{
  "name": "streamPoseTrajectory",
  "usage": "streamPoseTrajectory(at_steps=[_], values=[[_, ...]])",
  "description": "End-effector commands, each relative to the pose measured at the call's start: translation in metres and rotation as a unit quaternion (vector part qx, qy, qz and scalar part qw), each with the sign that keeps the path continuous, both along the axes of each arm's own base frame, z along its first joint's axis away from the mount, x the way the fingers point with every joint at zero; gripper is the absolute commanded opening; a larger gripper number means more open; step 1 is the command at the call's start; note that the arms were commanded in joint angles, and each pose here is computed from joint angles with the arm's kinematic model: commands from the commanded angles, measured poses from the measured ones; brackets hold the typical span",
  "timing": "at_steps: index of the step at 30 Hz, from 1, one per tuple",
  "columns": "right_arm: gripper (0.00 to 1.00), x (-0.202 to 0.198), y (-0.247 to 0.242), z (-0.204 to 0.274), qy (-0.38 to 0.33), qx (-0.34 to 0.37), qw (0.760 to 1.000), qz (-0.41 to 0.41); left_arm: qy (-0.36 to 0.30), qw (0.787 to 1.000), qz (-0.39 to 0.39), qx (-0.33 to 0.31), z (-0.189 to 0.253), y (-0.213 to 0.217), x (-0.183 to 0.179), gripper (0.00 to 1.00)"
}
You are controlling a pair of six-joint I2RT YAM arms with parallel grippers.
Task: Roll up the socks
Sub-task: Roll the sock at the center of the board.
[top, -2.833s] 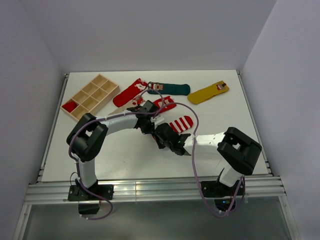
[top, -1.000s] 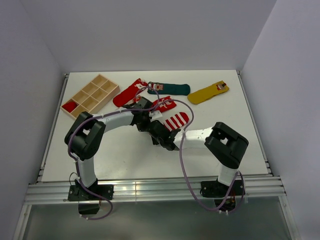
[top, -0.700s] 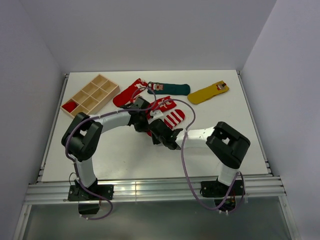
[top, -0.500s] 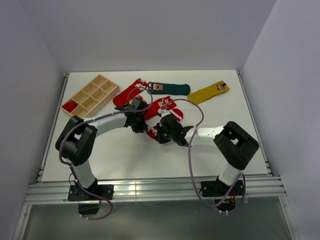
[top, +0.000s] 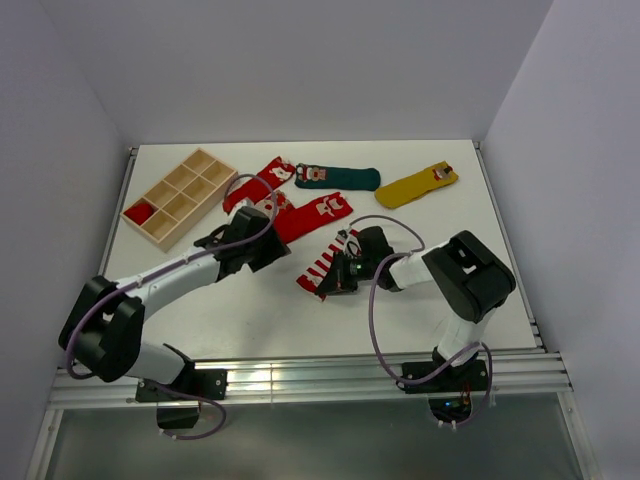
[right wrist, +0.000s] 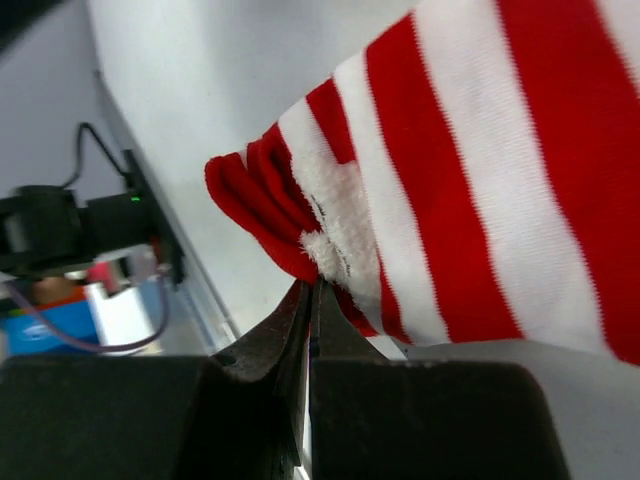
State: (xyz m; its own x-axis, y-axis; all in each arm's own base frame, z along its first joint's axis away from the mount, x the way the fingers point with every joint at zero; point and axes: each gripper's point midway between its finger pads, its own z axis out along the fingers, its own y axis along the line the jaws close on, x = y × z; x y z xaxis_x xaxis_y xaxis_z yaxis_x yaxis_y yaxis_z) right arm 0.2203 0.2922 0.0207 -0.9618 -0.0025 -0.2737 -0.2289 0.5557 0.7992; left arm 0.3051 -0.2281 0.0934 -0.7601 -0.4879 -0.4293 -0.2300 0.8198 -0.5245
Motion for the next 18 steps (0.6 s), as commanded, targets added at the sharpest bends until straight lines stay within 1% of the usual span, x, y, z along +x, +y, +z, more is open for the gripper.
streamPoseTrajectory(at_steps=[1, 6, 7, 9, 10, 12, 18], values=[[0.00, -0.008, -0.007, -0.008, 0.075, 0.022, 0.997, -0.024, -0.021, 0.999, 0.004, -0.047, 0.008, -0.008, -0.011, 0.61], [0.00, 0.003, -0.009, -0.009, 0.114, 0.041, 0.991, -0.059, -0.026, 0.995, 0.002, -0.094, -0.002, -0.017, -0.036, 0.60], [0.00, 0.004, -0.008, -0.008, 0.114, 0.049, 0.990, -0.060, -0.025, 0.995, -0.004, -0.096, -0.004, -0.021, -0.042, 0.60], [0.00, 0.004, -0.010, -0.012, 0.137, 0.054, 0.986, -0.072, -0.016, 0.996, -0.002, -0.093, -0.013, -0.022, -0.047, 0.60], [0.00, 0.005, -0.009, -0.011, 0.137, 0.061, 0.986, -0.073, -0.026, 0.994, -0.006, -0.104, -0.008, -0.029, -0.044, 0.60], [0.00, 0.005, -0.009, -0.016, 0.149, 0.060, 0.984, -0.079, -0.025, 0.995, -0.007, -0.098, -0.013, -0.031, -0.043, 0.59], [0.00, 0.006, -0.011, -0.021, 0.156, 0.056, 0.982, -0.086, -0.030, 0.993, -0.015, -0.110, -0.016, -0.045, -0.038, 0.59]])
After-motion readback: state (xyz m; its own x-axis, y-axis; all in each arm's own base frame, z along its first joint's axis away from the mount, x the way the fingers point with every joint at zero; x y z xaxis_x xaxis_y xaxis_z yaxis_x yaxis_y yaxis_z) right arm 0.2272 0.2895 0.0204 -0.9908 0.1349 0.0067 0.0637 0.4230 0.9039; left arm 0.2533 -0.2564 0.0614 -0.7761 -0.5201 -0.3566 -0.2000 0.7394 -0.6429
